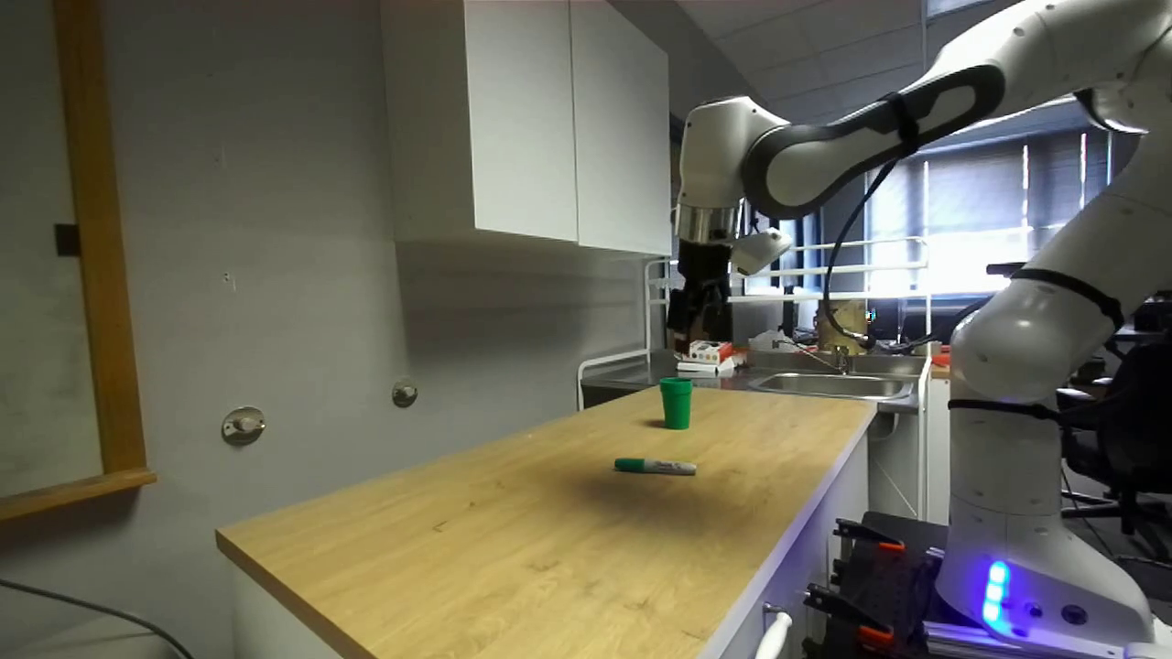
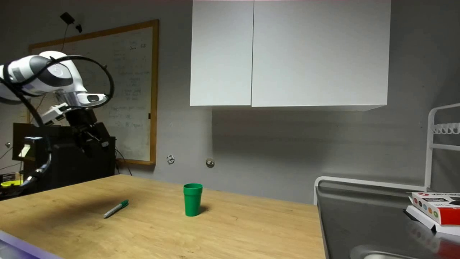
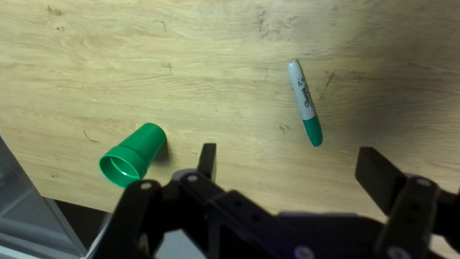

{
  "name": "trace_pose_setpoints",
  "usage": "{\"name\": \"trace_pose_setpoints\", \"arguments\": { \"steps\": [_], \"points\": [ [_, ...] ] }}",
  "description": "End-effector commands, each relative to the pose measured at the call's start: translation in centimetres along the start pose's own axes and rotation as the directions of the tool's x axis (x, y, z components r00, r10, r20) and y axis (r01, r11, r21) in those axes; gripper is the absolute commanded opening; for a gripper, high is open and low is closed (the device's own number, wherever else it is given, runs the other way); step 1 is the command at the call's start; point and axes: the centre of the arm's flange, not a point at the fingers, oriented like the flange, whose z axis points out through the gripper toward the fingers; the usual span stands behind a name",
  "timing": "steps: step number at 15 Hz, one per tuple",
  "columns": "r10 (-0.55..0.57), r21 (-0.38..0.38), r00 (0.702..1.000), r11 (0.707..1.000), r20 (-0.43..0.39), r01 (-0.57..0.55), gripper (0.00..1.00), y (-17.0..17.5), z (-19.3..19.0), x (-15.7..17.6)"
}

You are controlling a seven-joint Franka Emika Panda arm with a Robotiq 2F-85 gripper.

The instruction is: Put the green marker inside the green cup

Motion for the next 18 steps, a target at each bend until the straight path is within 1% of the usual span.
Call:
{"name": "trace_pose_setpoints", "arguments": {
  "steps": [1,3,5,10,14,16,18],
  "points": [
    [-0.12,0.04,0.992,0.992,0.037,0.119,1.0,-0.7,3.8,6.2],
    [-0.198,0.083,0.978,0.978,0.064,0.193,1.0,-1.0,6.1,8.4],
    [-0.268,0.133,0.957,0.958,0.107,0.254,1.0,-1.6,9.0,10.5],
    [-0.379,0.206,0.899,0.918,0.218,0.338,1.0,-2.3,15.2,13.0],
    [-0.425,0.25,0.865,0.897,0.266,0.364,1.0,-3.0,18.4,13.2],
    [-0.438,0.268,0.856,0.89,0.276,0.369,1.0,-3.3,19.4,12.7],
    [-0.444,0.282,0.853,0.885,0.273,0.371,1.0,-3.3,19.9,11.9]
  ]
}}
